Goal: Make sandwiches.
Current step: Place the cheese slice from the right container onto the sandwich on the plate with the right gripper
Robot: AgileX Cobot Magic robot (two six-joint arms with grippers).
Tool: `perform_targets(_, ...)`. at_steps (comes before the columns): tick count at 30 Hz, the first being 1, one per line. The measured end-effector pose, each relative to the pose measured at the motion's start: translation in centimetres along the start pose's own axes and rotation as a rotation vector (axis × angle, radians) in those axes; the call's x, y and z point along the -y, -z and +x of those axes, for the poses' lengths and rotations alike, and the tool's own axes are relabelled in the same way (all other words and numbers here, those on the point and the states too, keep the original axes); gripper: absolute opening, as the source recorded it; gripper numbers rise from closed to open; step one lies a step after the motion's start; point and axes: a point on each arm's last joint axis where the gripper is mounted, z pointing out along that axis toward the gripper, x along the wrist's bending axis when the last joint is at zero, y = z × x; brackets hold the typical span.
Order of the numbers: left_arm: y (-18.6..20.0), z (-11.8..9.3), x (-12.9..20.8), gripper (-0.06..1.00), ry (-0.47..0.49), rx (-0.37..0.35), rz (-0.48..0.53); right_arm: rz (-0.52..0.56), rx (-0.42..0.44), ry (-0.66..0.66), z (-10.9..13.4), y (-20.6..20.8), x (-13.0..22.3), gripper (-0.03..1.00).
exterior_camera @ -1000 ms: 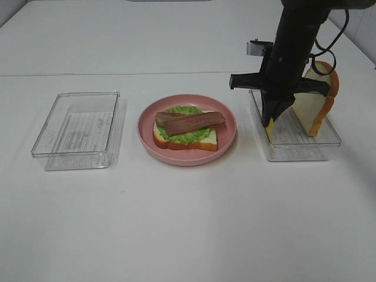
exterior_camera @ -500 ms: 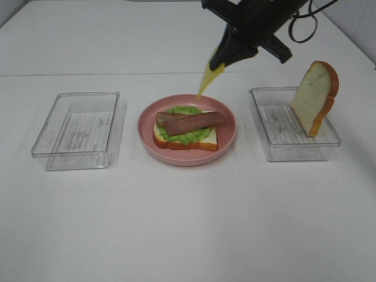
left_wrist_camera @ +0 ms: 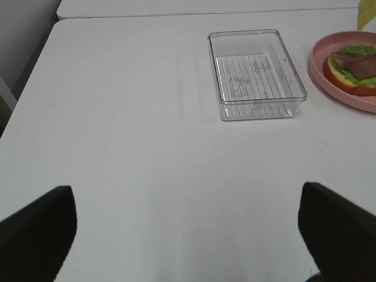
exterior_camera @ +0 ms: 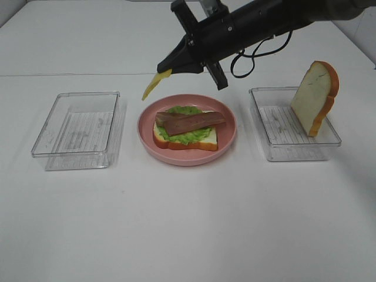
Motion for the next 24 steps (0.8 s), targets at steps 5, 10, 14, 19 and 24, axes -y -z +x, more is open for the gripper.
perform_targets(5, 0.0, 0.0, 0.0, 0.94, 0.0, 0.0, 0.0, 0.011, 0.023, -0.048, -2.4, -1.9, -0.3, 0.02)
perform_targets(10, 0.0, 0.0, 0.0, 0.94, 0.0, 0.0, 0.0, 0.019, 0.043, -0.074, -4.0, -2.8, -0.4, 0.02)
perform_targets(14, 0.0, 0.0, 0.0, 0.94, 0.0, 0.0, 0.0, 0.018, 0.08, -0.07, -4.6, -3.0, -0.4, 0.02)
perform_targets(19, 0.0, 0.0, 0.0, 0.94, 0.0, 0.0, 0.0, 0.028, 0.162, -0.064, -5.3, -2.9, -0.3, 0.02)
perform_targets(24, 0.0, 0.0, 0.0, 0.94, 0.0, 0.0, 0.0, 0.037, 0.23, -0.065, -5.9, -2.8, -0.2, 0.02)
